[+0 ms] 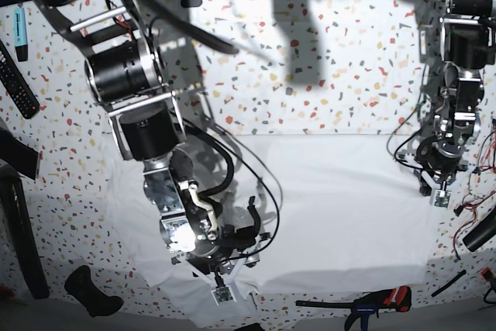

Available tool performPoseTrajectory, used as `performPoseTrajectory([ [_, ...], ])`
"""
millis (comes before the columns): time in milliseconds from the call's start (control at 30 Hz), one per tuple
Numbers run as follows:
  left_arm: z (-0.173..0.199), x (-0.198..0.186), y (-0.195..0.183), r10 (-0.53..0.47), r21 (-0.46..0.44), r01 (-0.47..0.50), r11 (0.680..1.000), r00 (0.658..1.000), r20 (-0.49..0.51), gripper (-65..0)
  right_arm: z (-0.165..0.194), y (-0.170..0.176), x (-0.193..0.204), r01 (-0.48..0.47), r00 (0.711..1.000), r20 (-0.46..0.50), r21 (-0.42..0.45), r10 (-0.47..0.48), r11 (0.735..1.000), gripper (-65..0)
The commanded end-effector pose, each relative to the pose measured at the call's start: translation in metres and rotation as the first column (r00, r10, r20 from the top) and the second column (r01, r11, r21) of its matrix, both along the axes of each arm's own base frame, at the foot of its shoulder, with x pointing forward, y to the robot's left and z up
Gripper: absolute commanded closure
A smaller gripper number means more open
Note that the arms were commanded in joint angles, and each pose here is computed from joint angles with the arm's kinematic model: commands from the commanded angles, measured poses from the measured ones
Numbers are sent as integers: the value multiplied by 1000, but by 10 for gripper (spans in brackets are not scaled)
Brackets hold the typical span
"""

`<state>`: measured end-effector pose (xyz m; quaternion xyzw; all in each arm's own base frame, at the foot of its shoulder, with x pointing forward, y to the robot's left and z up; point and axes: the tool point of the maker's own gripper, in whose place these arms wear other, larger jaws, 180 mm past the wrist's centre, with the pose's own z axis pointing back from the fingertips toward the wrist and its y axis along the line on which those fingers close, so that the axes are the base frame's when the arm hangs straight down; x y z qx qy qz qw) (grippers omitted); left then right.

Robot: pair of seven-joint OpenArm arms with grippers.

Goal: Fold the T-shirt properly
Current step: 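Lift the hem corners and carry them toward the collar, then lower the hem onto the shirt body and open both grippers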

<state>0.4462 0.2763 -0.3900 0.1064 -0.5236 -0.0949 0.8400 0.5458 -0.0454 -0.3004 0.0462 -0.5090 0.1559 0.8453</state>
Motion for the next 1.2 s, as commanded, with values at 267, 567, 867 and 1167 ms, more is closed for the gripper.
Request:
performPoseTrajectory([
  [267,36,18,6,-9,13,7,1000,991,133,-244,35,-6,18,1,995,104,-85,8,996,-335],
  [567,34,17,7,-2,6,1,1000,992,124,-292,5,-11,2,11,1000,-4,-5,-11,1000,-336],
  [867,63,28,1,-50,29,44,999,965,258,-292,-58,-30,-45,-134,985,-106,31,137,990,-336],
  [1167,73,49,-10,-16,-166,33,986,995,98,-292,-63,-33,-55,-155,979,-116,93,166,983,-336],
])
